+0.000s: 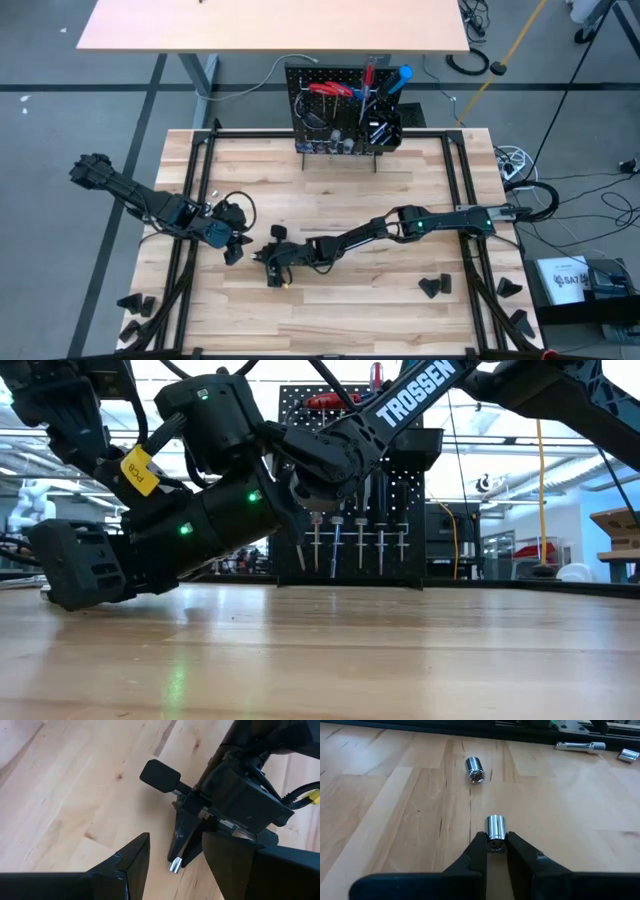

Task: Hang tools onto peg board
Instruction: Put the silver socket into the black bin on the peg board

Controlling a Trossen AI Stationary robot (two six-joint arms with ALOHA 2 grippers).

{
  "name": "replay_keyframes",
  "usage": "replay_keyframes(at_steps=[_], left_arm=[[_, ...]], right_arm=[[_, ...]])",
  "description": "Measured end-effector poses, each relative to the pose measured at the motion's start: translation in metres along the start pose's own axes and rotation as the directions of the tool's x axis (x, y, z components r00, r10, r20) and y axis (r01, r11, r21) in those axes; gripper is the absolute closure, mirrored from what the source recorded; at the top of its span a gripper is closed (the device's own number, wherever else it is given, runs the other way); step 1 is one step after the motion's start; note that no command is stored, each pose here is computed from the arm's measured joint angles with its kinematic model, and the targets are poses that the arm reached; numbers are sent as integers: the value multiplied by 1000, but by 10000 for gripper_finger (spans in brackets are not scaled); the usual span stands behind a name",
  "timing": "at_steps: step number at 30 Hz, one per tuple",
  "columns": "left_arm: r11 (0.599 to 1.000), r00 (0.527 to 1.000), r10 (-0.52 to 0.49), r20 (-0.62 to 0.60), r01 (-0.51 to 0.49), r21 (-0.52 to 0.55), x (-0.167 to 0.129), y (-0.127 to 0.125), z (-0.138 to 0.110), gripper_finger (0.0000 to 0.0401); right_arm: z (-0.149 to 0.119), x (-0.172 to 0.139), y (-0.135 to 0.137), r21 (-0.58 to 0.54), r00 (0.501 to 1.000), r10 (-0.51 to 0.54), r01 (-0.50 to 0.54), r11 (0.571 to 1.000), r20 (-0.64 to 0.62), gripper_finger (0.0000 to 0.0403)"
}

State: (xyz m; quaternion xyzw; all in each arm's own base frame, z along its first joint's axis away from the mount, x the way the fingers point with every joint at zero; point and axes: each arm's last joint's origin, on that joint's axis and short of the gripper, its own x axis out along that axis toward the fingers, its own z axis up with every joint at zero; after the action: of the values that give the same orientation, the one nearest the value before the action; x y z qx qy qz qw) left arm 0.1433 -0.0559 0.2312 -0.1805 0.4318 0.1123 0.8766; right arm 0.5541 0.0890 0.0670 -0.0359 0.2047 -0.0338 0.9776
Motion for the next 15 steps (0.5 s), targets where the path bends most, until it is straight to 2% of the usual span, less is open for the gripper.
replay_keyframes(at_steps=[4, 10, 13, 15], left_arm=[[1000, 1000, -5, 4, 5, 8, 0, 0, 0, 212], [991, 998, -59, 32, 54, 120, -2, -8, 0, 212], [991, 991, -59, 117, 44, 123, -1, -13, 1, 212], [995, 984, -46, 174, 31, 90, 5, -13, -3, 212]], right_arm=[[8, -7, -3, -31, 998, 1, -3, 1000, -69, 366], [39, -37, -10, -180, 973, -11, -32, 983, -232, 366], [55, -56, -17, -214, 972, -30, -21, 977, -234, 366], [56, -70, -25, -234, 972, -75, 21, 972, -225, 366]])
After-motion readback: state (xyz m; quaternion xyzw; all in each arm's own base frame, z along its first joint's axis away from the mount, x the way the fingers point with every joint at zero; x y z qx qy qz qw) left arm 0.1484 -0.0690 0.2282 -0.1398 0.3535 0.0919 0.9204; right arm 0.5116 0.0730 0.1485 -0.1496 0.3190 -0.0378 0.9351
